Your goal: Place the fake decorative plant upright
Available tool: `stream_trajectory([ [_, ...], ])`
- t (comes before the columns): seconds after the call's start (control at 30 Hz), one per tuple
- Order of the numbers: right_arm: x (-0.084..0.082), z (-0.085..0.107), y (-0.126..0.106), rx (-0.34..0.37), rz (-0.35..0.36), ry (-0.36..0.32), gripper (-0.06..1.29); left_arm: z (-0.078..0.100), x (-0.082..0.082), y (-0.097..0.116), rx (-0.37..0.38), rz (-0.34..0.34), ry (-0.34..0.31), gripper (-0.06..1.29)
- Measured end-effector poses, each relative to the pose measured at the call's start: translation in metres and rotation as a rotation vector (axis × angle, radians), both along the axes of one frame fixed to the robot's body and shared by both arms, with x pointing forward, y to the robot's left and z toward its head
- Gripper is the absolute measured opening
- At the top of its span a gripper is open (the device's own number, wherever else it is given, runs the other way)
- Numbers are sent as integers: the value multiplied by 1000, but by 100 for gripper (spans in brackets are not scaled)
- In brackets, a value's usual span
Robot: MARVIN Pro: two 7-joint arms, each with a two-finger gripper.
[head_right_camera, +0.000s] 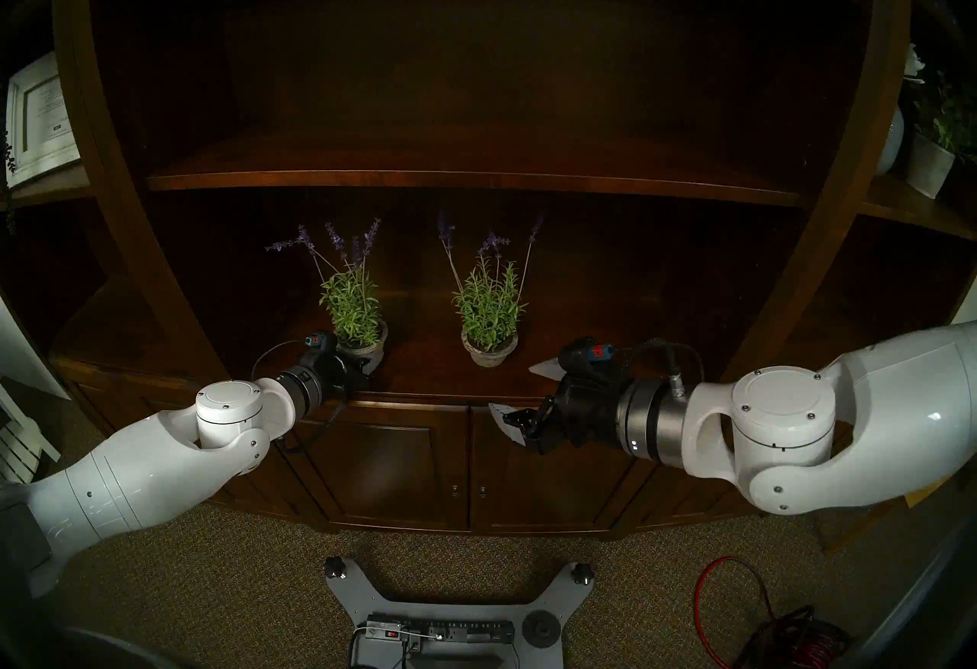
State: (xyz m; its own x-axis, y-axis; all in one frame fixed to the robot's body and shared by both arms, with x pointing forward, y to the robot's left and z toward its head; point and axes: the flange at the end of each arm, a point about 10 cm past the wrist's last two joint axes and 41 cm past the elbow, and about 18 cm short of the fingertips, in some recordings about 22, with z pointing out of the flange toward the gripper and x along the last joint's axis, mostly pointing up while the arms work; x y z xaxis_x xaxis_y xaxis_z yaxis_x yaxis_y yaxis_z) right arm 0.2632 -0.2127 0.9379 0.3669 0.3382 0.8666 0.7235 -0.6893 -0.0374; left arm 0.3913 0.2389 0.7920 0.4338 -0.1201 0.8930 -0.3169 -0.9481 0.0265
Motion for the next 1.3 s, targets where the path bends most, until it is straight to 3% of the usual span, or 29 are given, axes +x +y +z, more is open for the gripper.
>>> stream_trajectory([
  [0.87,0,0,0,0,0,0,123,-5,-4,1,8,8,10,61],
  [1.3,0,0,0,0,0,0,123,-5,-5,2,9,11,12,72],
])
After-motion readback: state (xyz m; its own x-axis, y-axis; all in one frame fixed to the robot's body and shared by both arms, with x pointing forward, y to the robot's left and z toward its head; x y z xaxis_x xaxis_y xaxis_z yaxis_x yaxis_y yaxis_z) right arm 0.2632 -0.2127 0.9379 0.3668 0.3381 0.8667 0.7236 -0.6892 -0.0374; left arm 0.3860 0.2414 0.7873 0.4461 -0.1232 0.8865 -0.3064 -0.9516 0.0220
